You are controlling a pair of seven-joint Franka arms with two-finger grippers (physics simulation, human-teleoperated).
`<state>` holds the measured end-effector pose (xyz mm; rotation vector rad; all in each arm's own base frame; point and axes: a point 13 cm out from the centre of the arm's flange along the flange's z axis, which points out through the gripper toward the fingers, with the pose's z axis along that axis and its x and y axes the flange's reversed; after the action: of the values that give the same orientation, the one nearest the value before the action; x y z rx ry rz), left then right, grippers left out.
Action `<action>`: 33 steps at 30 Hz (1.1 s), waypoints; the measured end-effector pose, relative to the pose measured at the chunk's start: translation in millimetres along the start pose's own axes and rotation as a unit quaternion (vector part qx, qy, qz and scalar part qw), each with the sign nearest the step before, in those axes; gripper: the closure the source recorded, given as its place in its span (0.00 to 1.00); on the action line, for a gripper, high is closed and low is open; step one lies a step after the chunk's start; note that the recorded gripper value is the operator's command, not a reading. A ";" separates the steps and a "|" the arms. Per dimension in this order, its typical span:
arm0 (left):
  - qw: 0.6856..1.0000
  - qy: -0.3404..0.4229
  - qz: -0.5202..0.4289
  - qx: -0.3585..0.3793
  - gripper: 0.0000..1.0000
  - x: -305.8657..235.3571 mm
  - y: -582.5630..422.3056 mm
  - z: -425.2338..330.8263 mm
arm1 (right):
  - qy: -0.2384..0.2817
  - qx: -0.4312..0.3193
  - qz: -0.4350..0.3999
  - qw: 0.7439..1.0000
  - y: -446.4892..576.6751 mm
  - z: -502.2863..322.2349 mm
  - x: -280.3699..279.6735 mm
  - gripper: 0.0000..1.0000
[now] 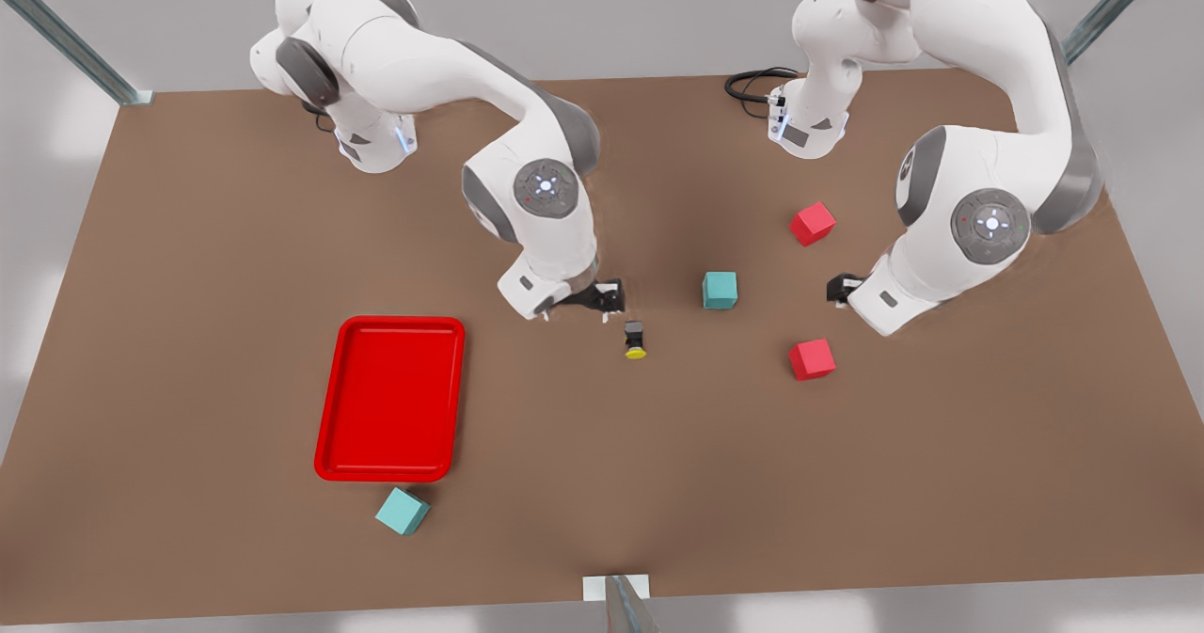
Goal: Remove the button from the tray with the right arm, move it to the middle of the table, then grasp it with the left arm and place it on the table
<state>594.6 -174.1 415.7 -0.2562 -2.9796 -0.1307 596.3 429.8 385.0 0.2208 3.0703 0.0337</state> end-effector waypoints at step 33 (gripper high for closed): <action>0.992 -0.101 -0.049 0.053 0.00 -28.8 -310.9 351.2 | 0.029 0.082 -0.104 0.991 -344.8 -72.2 -83.5 0.00</action>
<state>519.0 -449.1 42.3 -0.1171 -3.1874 0.0473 625.0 75.4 453.1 -0.0945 3.1364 -0.2256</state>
